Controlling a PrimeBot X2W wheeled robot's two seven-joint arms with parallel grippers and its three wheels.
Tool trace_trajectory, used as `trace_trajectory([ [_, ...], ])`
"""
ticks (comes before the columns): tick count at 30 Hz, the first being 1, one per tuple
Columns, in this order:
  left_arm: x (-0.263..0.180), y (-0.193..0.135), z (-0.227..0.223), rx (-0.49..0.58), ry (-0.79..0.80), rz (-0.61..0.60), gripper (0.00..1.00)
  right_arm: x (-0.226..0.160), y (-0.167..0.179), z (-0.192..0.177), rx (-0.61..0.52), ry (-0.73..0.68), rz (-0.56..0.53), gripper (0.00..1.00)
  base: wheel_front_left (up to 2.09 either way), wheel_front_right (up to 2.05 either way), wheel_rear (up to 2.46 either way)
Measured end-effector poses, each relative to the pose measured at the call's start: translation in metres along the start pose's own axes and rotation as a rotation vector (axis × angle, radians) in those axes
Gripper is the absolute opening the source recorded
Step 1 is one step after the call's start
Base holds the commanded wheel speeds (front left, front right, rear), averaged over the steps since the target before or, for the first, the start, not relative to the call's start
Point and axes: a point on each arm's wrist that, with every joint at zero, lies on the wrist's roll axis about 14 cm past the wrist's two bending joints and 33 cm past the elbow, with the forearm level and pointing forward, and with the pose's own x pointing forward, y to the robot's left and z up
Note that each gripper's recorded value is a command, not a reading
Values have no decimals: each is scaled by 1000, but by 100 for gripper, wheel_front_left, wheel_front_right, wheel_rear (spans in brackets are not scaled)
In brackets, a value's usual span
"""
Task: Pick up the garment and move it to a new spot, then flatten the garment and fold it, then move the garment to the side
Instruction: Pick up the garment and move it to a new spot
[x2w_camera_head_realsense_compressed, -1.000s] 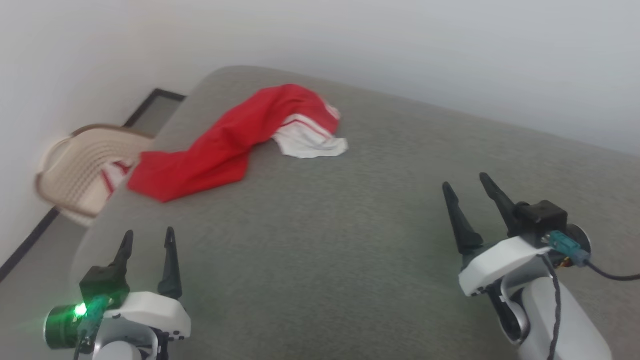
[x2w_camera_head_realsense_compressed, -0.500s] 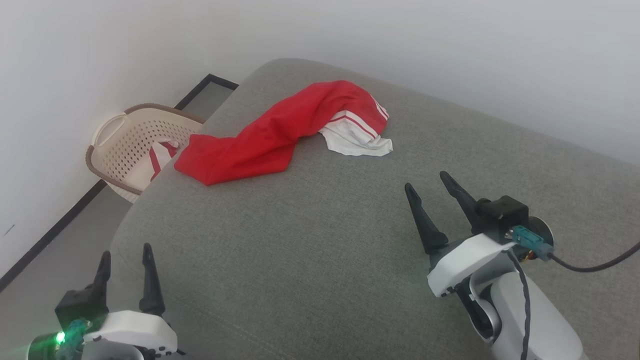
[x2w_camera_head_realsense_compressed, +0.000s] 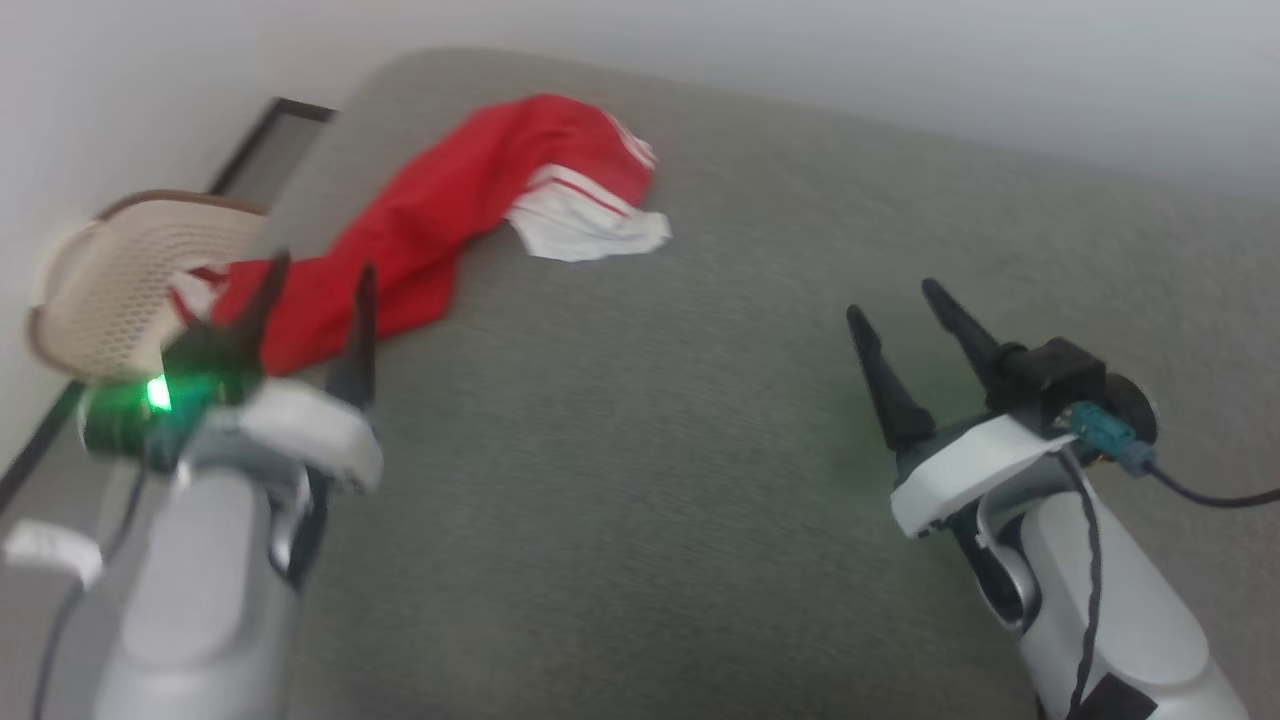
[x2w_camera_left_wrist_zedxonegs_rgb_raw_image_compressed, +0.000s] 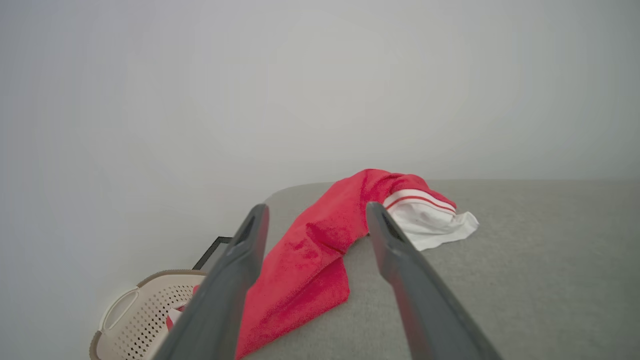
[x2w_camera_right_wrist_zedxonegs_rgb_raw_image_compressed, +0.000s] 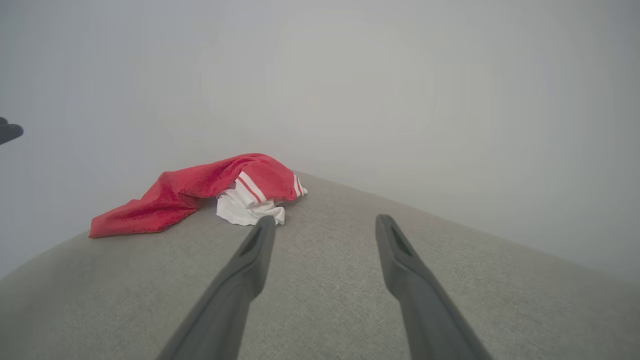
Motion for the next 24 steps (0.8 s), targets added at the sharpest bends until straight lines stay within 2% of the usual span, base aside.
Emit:
trace_trajectory([
  [5, 65, -29, -10, 74, 86, -136, 100, -9, -37, -3, -2, -3, -84, 100, 0, 0, 0],
  [9, 110, -37, -19, 92, 201, -172, 100, -20, -68, -5, 1, -9, -162, 100, 0, 0, 0],
  [11, 125, -43, -36, 85, 307, -182, 100, -27, -81, -10, 1, 2, -197, 100, 0, 0, 0],
  [14, 134, -60, -69, 65, 498, -217, 100, -35, -97, -17, 7, 14, -242, 100, 0, 0, 0],
  [15, 134, -60, -69, 65, 498, -217, 100, -35, -97, -17, 7, 14, -242, 100, 0, 0, 0],
  [17, 137, -65, -89, 69, 616, -235, 100, -41, -106, -25, 13, 27, -268, 100, 0, 0, 0],
  [24, 146, -74, -141, 70, 837, -253, 100, -51, -135, -45, 13, 60, -331, 100, 0, 0, 0],
])
